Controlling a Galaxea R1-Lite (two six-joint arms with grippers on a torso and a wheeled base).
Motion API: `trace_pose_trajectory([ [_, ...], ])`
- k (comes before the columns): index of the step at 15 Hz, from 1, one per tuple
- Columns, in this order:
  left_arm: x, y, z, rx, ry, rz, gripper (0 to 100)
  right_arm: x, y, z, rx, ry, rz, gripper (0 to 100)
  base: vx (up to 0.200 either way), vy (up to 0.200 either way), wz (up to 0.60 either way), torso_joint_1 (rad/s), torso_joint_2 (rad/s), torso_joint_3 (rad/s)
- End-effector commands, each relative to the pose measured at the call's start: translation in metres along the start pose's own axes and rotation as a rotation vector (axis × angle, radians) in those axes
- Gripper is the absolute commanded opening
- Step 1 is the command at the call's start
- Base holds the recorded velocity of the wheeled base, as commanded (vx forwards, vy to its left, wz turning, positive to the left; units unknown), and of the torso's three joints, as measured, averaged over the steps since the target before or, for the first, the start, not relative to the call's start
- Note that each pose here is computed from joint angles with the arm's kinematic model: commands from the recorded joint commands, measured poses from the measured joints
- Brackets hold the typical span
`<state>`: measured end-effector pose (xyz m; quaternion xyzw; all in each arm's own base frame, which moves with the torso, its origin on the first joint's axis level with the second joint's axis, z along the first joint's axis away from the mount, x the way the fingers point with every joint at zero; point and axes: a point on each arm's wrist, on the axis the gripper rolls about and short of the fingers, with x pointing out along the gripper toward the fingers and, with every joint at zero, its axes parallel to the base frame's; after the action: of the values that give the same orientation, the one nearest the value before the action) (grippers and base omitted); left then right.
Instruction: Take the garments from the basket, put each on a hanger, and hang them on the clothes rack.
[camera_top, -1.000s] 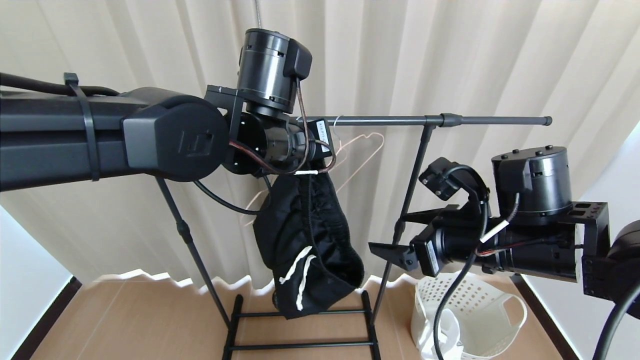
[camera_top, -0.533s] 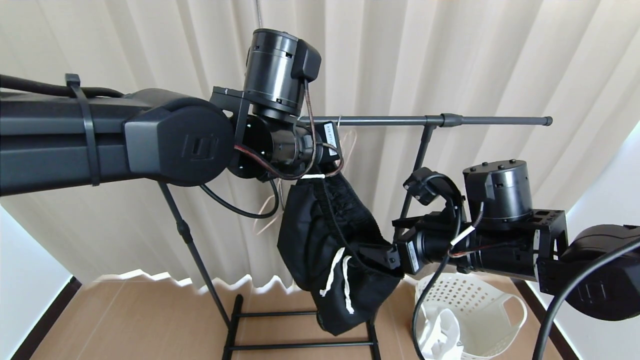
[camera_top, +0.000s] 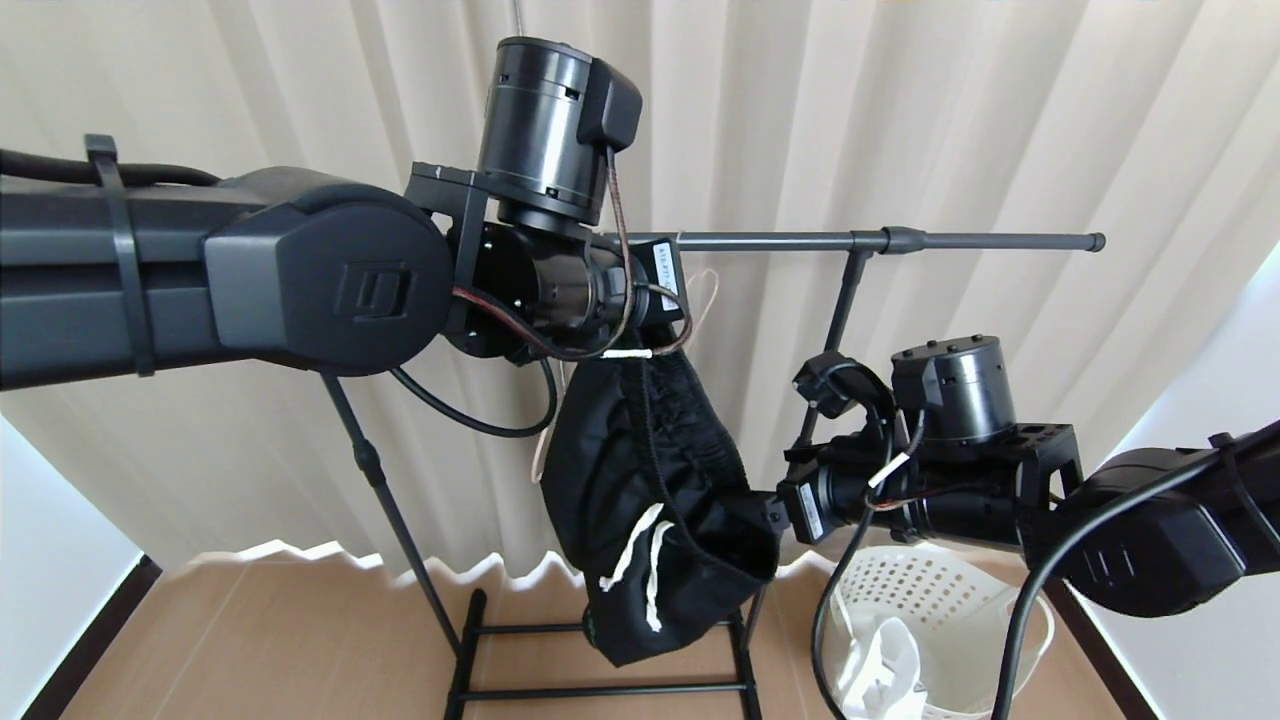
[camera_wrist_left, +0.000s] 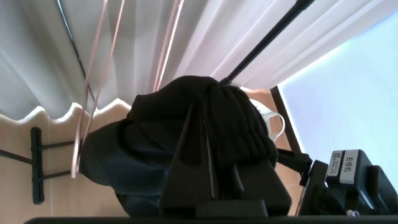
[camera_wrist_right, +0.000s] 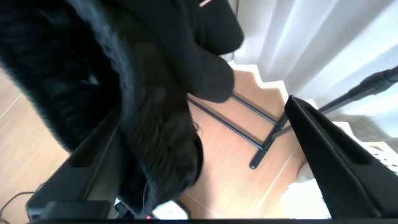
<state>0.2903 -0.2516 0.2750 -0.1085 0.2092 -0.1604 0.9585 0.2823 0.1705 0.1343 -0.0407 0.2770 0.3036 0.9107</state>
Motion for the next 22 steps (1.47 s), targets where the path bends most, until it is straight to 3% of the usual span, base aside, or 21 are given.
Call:
trace_pose_trajectory([
  [1,-0.003,0.001,0.000,0.000,0.001,0.000,0,0.005,-0.001,-0.002,0.003,0.011,-0.001,0,0.000,0.000,0.00,0.000,0.00,0.000],
  [5,-0.006,0.002,0.001,0.000,0.000,-0.001,0,0.003,-0.002,0.001,0.003,0.000,-0.006,0,0.000,0.000,0.00,0.000,0.00,0.000],
  [10,-0.001,0.009,-0.018,0.024,0.066,0.028,0,-0.021,-0.040,0.027,0.055,-0.114,-0.107,0,0.000,0.000,0.00,0.000,0.00,0.000],
  [14,0.005,0.016,-0.038,0.049,0.132,0.055,0,-0.051,-0.040,0.043,0.050,-0.199,-0.124,0,0.000,0.000,0.00,0.000,0.00,0.000],
  [17,0.010,0.024,-0.061,0.106,0.208,0.084,0,-0.065,-0.037,0.047,0.044,-0.231,-0.125,0,0.000,0.000,0.00,0.000,0.00,0.000],
  [18,0.011,0.027,-0.066,0.121,0.224,0.092,100,-0.066,-0.037,0.047,0.044,-0.233,-0.127,0,0.000,0.000,0.00,0.000,0.00,0.000],
  [22,0.005,0.032,-0.068,0.155,0.237,0.093,100,-0.066,-0.037,0.047,0.042,-0.236,-0.127,0,0.000,0.000,0.00,0.000,0.00,0.000],
])
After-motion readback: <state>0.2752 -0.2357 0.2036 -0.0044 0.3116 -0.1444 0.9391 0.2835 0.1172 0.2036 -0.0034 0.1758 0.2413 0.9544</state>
